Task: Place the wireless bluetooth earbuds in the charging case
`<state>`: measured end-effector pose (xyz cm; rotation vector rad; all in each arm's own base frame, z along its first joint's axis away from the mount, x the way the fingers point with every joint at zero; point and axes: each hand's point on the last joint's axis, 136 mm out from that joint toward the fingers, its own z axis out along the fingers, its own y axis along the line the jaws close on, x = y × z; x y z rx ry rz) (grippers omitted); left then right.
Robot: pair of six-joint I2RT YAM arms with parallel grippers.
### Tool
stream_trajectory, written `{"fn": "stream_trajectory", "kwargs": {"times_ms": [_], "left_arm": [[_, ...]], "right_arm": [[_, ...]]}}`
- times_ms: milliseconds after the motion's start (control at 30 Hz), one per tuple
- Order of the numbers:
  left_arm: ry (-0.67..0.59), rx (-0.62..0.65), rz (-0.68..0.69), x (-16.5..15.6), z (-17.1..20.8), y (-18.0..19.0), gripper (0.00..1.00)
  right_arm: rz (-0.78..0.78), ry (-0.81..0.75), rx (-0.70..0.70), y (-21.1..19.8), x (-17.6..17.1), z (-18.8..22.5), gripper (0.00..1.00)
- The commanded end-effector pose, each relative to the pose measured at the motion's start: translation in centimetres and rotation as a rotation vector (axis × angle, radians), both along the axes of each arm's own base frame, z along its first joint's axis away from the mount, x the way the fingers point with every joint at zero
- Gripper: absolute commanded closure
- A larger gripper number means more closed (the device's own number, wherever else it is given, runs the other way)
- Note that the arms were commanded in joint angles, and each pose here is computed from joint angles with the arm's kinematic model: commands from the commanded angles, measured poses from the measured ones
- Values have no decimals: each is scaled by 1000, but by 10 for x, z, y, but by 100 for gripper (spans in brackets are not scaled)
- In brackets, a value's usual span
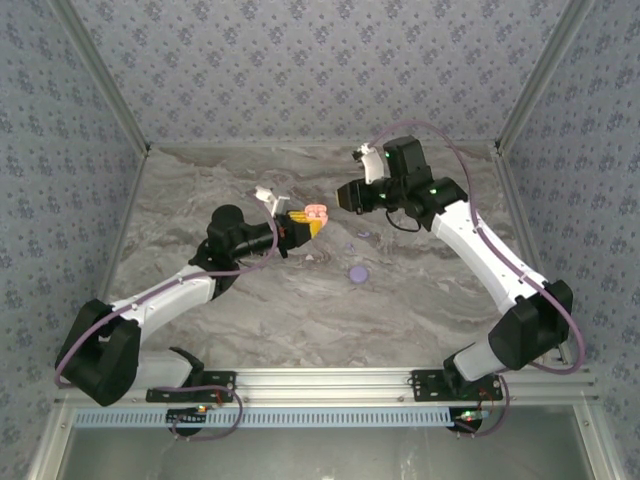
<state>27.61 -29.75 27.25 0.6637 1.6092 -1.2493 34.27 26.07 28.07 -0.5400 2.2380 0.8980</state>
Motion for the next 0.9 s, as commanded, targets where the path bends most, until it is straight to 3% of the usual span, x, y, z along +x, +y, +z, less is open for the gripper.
{"fn": "stream_trajectory", "kwargs": {"times_ms": [0, 333, 867], "left_arm": [[-108, -90, -87, -15, 46, -6, 93], [-147, -132, -197, -34, 68, -16, 93], [-124, -129, -224, -35, 64, -24, 92]], "right_arm": [[48, 35, 59, 1, -9, 1, 78], [122, 72, 105, 11, -16, -3, 81], [248, 61, 187, 31, -35, 14, 81]]}}
